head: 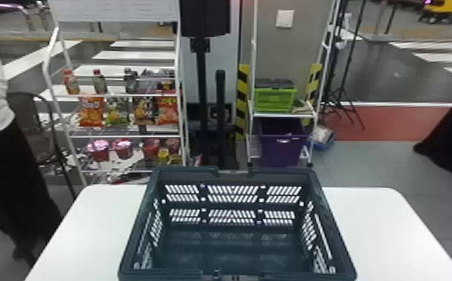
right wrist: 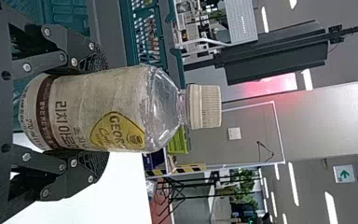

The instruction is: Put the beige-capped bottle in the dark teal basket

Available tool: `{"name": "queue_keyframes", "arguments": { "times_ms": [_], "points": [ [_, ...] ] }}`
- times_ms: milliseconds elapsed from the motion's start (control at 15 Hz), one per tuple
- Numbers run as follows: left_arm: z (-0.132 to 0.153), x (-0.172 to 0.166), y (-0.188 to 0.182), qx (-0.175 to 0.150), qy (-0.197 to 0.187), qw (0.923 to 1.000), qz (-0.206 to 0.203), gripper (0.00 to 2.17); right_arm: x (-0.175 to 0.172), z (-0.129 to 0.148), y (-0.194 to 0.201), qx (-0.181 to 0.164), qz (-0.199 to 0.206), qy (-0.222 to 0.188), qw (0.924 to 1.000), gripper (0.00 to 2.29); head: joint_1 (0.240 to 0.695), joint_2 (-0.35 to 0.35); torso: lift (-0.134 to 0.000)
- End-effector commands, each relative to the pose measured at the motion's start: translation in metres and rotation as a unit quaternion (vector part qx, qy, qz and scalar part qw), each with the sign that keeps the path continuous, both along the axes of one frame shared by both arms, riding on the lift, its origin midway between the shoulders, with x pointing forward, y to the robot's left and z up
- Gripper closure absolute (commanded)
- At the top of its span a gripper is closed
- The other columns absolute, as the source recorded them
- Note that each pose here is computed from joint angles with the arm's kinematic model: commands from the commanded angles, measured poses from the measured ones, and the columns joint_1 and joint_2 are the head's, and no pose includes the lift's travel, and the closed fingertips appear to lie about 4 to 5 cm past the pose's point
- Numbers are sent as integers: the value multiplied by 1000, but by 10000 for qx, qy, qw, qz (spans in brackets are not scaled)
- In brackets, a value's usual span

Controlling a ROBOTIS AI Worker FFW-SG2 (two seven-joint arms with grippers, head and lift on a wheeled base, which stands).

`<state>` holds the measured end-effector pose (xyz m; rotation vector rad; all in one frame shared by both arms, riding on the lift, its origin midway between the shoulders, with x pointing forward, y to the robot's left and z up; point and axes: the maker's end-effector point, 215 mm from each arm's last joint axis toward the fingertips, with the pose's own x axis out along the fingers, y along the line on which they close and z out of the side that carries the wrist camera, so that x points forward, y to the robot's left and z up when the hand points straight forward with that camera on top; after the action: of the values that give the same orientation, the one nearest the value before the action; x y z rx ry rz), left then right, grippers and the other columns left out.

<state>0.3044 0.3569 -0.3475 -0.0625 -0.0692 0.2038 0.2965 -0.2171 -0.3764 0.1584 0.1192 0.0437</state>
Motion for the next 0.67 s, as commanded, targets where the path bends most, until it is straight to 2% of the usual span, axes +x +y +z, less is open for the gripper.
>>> {"name": "queue_keyframes", "arguments": {
  "times_ms": [0,600],
  "points": [
    [-1,1,0,0,9,10000,-2,144,1,0,1,0,1,-11,10000,2165,499,0,0],
    [-1,5,2,-15,12,10000,6,144,8,9,2,3,17,-97,10000,2162,499,0,0]
  ]
}}
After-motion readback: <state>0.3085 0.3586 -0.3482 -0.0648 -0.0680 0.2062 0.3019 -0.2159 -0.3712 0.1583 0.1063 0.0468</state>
